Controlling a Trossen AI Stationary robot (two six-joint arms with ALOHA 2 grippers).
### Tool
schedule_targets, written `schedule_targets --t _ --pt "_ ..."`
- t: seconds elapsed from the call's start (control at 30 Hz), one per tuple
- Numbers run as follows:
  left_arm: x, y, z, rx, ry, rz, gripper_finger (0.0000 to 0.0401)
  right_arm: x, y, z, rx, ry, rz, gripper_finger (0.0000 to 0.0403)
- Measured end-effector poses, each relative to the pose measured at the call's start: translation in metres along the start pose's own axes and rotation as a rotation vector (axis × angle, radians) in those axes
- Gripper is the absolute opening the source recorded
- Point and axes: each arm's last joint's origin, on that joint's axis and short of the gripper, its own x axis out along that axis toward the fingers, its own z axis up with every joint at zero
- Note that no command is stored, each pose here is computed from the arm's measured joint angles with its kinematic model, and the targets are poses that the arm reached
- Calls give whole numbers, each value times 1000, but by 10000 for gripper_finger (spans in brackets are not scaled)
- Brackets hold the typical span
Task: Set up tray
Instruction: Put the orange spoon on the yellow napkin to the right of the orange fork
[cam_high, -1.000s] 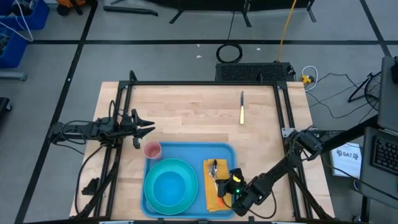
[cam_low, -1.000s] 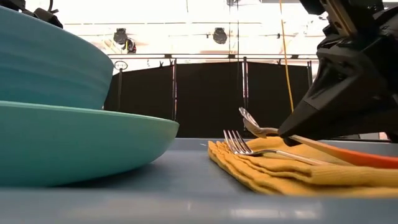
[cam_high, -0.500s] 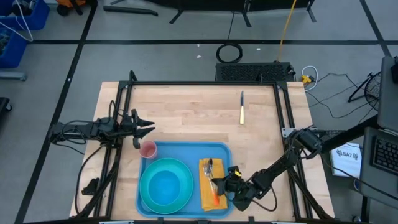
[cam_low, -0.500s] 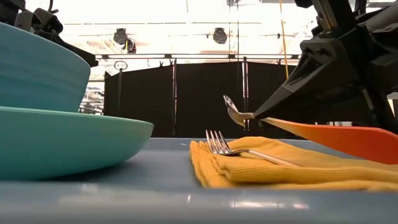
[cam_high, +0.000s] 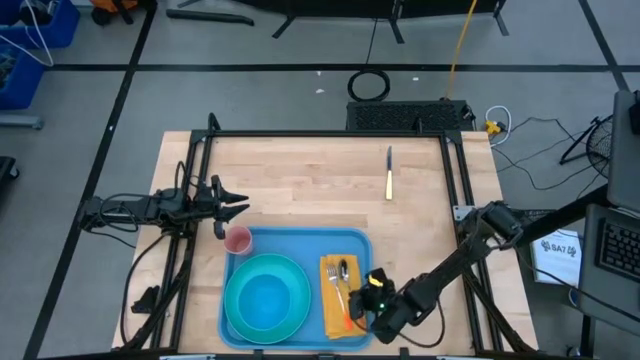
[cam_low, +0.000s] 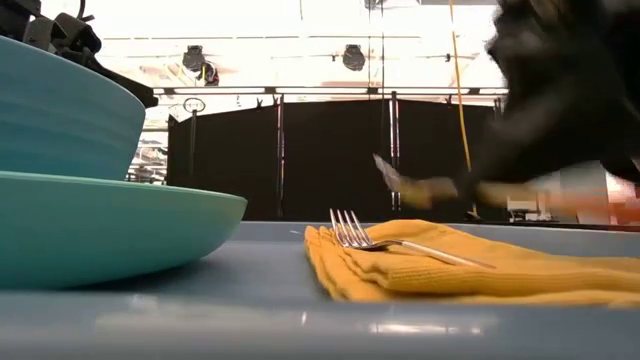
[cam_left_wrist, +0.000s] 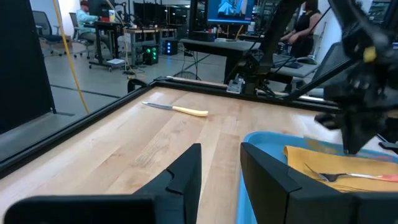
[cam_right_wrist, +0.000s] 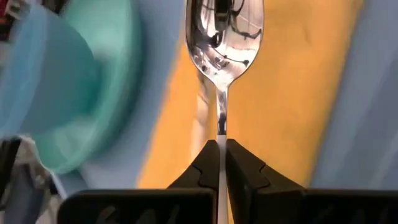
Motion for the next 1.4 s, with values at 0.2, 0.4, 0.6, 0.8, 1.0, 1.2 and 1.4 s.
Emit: schedule_targets --t 0.2,0.4,0.6,0.8,1.0,1.2,1.4 --pt "0 0 0 0 0 0 115 -6 11 12 -110 -31 -120 0" --pt "0 0 0 0 0 0 115 5 9 14 -120 -59 -144 0" --pt "0 0 0 0 0 0 115 13 14 12 -105 -43 -99 0" --pt "0 0 0 0 -1 0 115 16 11 4 -46 -37 -94 0" --pt "0 0 0 0 -1 0 115 16 9 -3 -20 -32 -82 0" --pt "0 0 0 0 -1 0 115 17 9 -3 -15 -33 -79 1" --pt "0 0 0 0 -1 0 115 21 3 -6 19 -16 -25 19"
